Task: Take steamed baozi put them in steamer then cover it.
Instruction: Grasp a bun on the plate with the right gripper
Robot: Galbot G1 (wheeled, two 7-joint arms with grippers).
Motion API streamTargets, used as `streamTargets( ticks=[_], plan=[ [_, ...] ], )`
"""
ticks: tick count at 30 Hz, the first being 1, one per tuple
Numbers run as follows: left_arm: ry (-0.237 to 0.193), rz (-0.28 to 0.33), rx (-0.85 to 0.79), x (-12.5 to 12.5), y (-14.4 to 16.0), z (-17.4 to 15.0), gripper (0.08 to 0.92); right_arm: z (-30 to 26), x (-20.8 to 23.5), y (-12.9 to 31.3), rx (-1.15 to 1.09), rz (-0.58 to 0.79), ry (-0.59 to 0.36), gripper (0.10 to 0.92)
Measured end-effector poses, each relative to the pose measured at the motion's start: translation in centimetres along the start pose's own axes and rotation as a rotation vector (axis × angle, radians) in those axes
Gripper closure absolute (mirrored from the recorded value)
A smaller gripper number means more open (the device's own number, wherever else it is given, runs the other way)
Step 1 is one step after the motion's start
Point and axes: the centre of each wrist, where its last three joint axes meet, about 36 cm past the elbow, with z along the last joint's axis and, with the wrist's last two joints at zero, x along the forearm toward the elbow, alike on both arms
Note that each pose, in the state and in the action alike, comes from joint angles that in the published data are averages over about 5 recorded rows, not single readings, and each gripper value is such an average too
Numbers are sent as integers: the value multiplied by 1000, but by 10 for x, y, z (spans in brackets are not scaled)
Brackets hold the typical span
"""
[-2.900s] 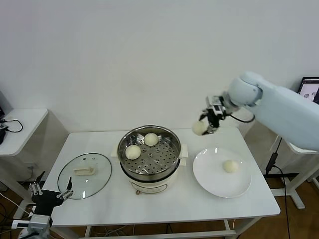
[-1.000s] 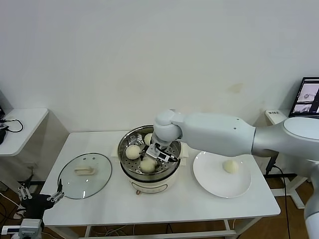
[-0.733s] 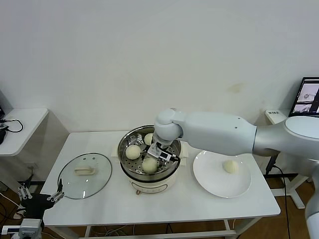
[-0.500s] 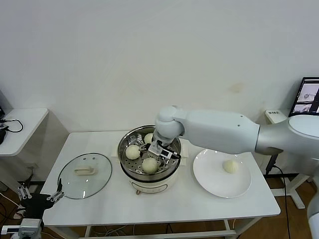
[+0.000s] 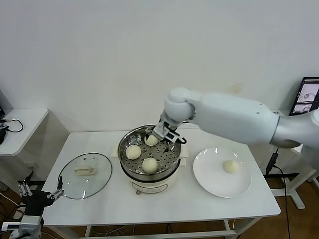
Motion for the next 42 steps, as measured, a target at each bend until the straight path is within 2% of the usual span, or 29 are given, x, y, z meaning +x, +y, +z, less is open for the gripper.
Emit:
streamTargets(
  ticks=[8, 19, 30, 42],
  plan=[
    [-8, 17, -1, -8, -2, 1, 177, 44, 27, 46, -245, 19, 56, 200],
    [-20, 36, 8, -14, -7, -3, 177, 121, 37, 152, -540, 12, 147, 200],
    [-17, 42, 15, -9, -9, -6, 177, 158, -1, 238, -706, -45, 196, 199],
    [-10, 37, 12, -2, -7, -7, 177, 182, -52, 282, -787, -91, 223, 200]
  ],
)
